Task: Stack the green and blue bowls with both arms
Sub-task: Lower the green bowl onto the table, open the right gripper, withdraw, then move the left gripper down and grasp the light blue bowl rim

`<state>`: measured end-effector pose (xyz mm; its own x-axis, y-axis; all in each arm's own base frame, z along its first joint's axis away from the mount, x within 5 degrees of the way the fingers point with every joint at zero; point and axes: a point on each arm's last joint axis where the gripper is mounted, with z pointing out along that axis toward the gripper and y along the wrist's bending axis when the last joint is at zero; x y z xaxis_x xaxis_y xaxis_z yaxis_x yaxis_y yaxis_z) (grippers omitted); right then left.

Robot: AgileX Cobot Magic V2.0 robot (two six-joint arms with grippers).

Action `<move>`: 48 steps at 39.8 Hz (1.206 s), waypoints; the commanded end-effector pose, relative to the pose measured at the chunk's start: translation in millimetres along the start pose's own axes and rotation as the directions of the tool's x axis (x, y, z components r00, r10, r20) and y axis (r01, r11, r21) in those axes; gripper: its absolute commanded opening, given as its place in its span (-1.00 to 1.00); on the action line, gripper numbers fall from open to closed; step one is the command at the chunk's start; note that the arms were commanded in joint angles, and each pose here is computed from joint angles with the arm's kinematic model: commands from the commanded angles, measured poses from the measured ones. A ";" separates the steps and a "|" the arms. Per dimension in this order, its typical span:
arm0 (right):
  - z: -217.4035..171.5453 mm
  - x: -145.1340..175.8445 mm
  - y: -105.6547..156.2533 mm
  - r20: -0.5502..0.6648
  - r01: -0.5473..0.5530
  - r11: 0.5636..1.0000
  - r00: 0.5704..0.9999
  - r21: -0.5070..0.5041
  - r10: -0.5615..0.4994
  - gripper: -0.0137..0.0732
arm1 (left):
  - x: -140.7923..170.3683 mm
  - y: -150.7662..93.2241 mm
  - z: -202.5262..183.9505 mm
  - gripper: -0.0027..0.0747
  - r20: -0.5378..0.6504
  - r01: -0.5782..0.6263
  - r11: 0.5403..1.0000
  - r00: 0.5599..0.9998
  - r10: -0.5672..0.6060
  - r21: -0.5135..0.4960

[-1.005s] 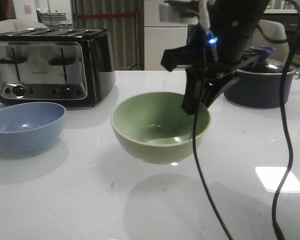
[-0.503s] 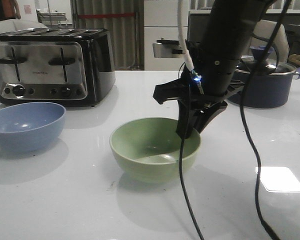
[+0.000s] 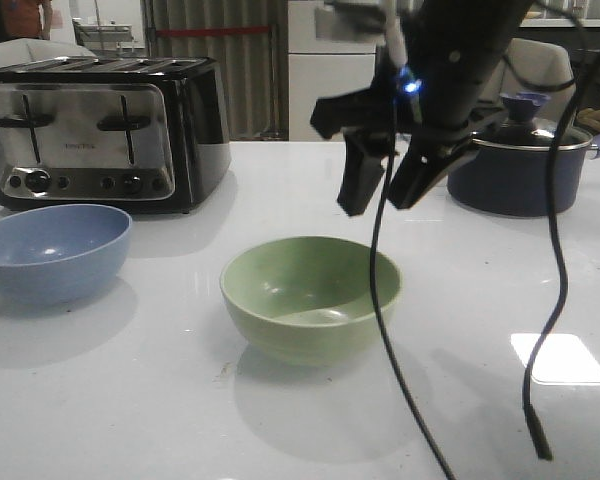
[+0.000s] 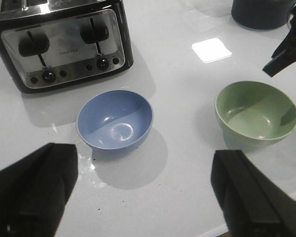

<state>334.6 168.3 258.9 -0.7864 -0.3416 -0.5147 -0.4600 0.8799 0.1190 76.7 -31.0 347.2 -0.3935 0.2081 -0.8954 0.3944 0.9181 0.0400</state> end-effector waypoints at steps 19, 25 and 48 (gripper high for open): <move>-166.3 107.9 18.6 0.326 0.092 0.996 0.941 0.017 -0.092 0.31 | -15.1 0.0 -3.7 0.63 0.101 0.004 1.000 0.995 -0.005 0.003; -190.8 144.4 21.4 0.348 0.109 0.994 0.931 0.016 -0.108 0.31 | -15.1 -0.1 -3.7 0.63 0.101 0.006 1.000 0.995 -0.006 0.004; -217.4 193.1 25.5 0.359 0.135 0.991 0.924 0.007 -0.129 0.31 | -15.3 0.0 -2.4 0.63 0.096 0.013 1.000 0.995 -0.013 0.005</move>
<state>78.7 52.3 335.4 -0.5766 -0.3385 -0.7436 -0.5595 0.8268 0.0575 76.8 -31.2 347.1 -0.3947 0.2071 -0.8952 0.3950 0.9179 0.0383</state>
